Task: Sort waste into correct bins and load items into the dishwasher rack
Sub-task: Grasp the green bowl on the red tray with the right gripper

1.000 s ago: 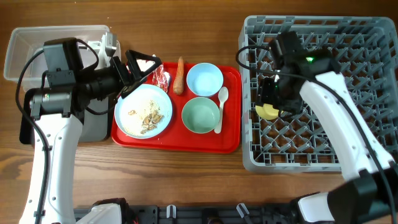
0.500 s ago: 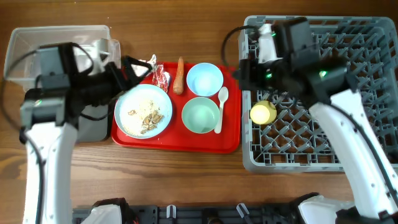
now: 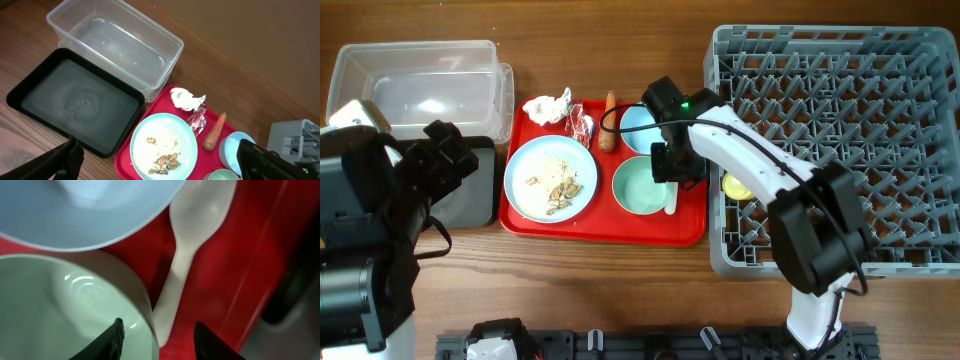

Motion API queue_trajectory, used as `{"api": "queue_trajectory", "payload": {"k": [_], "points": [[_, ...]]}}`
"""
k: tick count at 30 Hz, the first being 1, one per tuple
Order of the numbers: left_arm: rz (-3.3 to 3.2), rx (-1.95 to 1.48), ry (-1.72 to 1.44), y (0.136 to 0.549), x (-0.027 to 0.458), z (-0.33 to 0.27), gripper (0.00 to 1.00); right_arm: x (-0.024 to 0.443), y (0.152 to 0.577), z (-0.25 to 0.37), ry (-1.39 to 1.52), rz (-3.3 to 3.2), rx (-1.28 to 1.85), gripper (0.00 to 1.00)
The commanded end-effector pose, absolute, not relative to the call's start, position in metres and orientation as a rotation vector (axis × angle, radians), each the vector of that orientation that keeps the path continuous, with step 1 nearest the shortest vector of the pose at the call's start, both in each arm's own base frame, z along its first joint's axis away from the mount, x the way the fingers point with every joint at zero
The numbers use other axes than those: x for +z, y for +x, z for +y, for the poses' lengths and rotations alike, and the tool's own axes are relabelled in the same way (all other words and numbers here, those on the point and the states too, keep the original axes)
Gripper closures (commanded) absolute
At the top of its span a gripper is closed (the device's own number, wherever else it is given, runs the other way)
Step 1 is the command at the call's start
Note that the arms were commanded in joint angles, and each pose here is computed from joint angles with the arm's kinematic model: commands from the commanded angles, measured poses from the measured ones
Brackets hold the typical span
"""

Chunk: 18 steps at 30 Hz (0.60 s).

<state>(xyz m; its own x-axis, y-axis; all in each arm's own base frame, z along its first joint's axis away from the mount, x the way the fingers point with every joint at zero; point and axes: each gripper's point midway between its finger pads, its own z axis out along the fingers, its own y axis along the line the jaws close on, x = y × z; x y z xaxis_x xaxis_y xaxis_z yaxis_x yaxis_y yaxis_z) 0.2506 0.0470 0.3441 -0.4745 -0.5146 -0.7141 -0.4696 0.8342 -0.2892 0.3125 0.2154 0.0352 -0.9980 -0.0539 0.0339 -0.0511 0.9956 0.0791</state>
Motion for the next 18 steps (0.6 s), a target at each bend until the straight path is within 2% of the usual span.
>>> {"api": "queue_trajectory", "payload": {"k": [1, 3, 4, 8, 12, 16, 18], "points": [[2.158, -0.018, -0.727, 0.254, 0.340, 0.054, 0.00, 0.025, 0.312, 0.216, 0.062, -3.085, -0.112, 0.63], [2.181, -0.012, -0.732, 0.258, 0.335, 0.054, 0.00, 0.025, 0.313, 0.217, 0.062, -3.088, -0.116, 0.86], [2.190, -0.010, -0.734, 0.259, 0.333, 0.054, 0.00, 0.026, 0.313, 0.217, 0.063, -3.088, -0.117, 0.94], [2.224, -0.005, -0.740, 0.265, 0.325, 0.054, 0.00, 0.035, 0.310, 0.212, 0.055, -3.089, -0.100, 0.95], [2.235, -0.003, -0.743, 0.267, 0.322, 0.055, 0.00, 0.067, 0.316, 0.205, 0.062, -3.180, -0.091, 0.96], [2.235, -0.003, -0.743, 0.267, 0.322, 0.055, 0.00, 0.135, 0.329, 0.177, 0.075, -3.407, 0.024, 0.96], [2.234, -0.002, -0.743, 0.267, 0.322, 0.055, 0.00, 0.183, 0.344, 0.139, -0.027, -3.597, 0.263, 0.96]]}}
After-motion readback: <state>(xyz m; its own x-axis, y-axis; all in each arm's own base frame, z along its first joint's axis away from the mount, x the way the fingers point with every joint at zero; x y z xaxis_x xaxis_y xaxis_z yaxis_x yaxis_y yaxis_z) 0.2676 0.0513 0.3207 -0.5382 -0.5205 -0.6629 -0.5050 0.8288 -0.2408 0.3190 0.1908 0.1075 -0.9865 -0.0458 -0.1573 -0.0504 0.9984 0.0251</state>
